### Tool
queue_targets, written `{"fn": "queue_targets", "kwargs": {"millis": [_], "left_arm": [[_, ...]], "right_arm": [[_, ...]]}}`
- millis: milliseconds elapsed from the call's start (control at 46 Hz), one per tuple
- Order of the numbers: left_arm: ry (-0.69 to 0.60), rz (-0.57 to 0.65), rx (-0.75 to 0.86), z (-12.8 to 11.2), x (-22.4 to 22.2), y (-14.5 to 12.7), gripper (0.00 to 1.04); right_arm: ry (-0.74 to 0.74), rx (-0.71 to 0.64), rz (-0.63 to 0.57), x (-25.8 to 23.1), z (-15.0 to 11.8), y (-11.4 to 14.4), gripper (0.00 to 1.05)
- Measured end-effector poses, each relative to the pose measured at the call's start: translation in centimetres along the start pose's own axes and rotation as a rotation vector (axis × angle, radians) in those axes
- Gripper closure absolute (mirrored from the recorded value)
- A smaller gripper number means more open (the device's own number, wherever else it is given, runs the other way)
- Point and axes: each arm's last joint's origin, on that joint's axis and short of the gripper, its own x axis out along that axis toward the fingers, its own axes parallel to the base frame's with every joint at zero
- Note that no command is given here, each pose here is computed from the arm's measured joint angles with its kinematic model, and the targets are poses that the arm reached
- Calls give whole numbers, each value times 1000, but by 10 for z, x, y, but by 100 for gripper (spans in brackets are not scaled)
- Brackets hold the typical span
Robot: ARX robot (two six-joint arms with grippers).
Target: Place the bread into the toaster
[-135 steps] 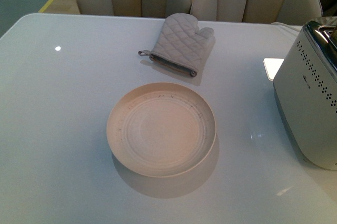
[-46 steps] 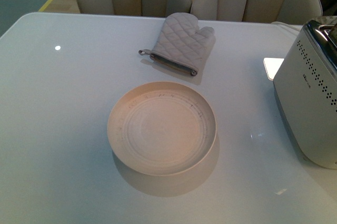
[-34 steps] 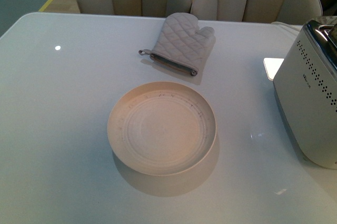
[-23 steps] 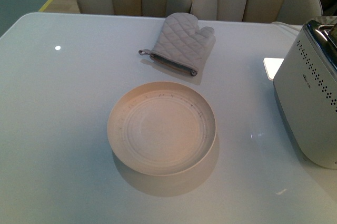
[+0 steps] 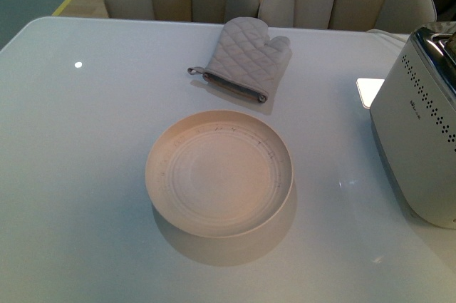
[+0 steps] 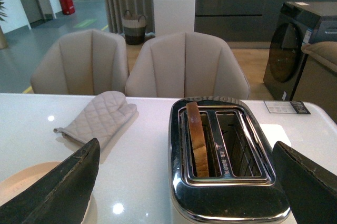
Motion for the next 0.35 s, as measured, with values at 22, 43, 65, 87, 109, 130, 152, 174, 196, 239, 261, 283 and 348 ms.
{"fn": "queue_targets", "kwargs": {"millis": [22,43,65,87,109,130,152,174,196,239,261,283,348], "left_arm": [[0,0,0,0,0,0,7],[0,0,0,0,0,0,7],[0,0,0,0,0,0,7],[0,0,0,0,0,0,7],[0,0,0,0,0,0,7],[0,0,0,0,0,0,7],[0,0,0,0,0,0,7],[0,0,0,0,0,0,7],[0,0,0,0,0,0,7],[0,0,0,0,0,0,7],[0,0,0,0,0,0,7],[0,0,0,0,0,0,7],[0,0,0,0,0,0,7]], "right_arm": [[0,0,0,0,0,0,9],[0,0,0,0,0,0,9],[0,0,0,0,0,0,9],[0,0,0,0,0,0,9],[0,0,0,0,0,0,9],[0,0,0,0,0,0,9],[0,0,0,0,0,0,9],[0,0,0,0,0,0,9],[0,0,0,0,0,0,9],[0,0,0,0,0,0,9],[0,0,0,0,0,0,9],[0,0,0,0,0,0,9],[0,0,0,0,0,0,9]]}}
